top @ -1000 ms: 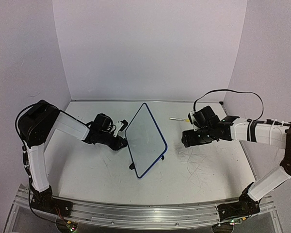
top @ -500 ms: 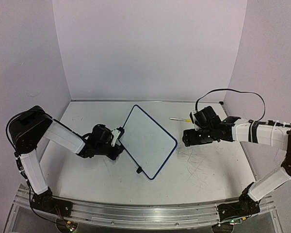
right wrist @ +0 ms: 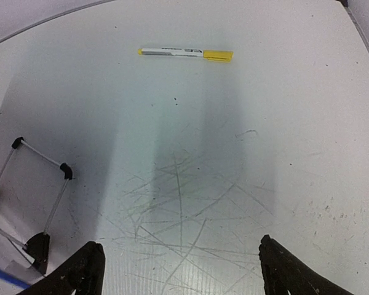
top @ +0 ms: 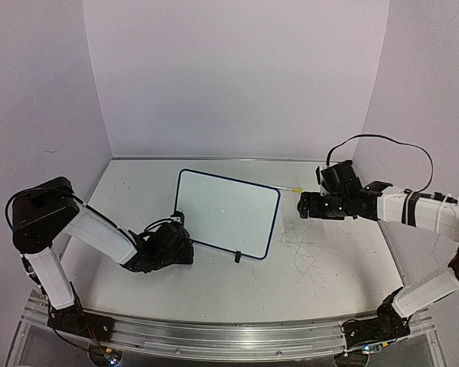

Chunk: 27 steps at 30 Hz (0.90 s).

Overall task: Write a sentence on the whiteboard
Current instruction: Adjust the whiteboard at the center of the board.

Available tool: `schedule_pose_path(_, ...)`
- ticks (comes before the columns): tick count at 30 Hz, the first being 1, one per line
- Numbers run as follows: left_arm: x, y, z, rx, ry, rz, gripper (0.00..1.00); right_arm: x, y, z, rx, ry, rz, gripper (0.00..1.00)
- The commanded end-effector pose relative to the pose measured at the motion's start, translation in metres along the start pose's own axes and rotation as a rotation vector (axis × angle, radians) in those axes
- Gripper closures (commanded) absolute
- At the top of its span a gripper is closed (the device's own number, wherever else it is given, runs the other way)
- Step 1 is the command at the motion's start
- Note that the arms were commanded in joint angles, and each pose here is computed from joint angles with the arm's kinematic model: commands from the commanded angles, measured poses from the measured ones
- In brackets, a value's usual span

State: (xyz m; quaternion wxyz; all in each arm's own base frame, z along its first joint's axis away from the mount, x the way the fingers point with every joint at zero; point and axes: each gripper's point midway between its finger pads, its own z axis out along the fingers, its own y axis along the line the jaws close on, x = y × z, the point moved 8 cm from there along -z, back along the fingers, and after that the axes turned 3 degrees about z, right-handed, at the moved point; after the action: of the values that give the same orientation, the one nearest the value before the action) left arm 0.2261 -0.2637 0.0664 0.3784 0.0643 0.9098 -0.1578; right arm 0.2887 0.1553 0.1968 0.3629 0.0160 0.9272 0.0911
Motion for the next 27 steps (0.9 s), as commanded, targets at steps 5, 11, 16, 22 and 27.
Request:
schedule_pose_path(5, 0.007, -0.027, -0.023, 0.052, -0.022, -0.099, 0.56, -0.014, 0.015, -0.021, -0.177, -0.112, -0.001, 0.12)
schedule_pose_path(11, 0.006, -0.035, -0.065, 0.161, -0.065, 0.003, 0.19, -0.009, 0.009, -0.030, -0.180, -0.143, -0.058, 0.06)
schedule_pose_path(16, -0.006, -0.036, -0.110, 0.332, -0.103, 0.028, 0.01, 0.002, 0.017, -0.037, -0.323, -0.132, -0.133, 0.03)
schedule_pose_path(22, -0.045, -0.021, -0.128, 0.311, -0.093, 0.015, 0.01, 0.015, 0.026, -0.052, -0.520, -0.095, -0.063, 0.07)
schedule_pose_path(27, -0.043, -0.002, -0.092, 0.301, 0.086, -0.052, 0.16, 0.014, 0.031, -0.064, -0.573, -0.090, -0.019, 0.07)
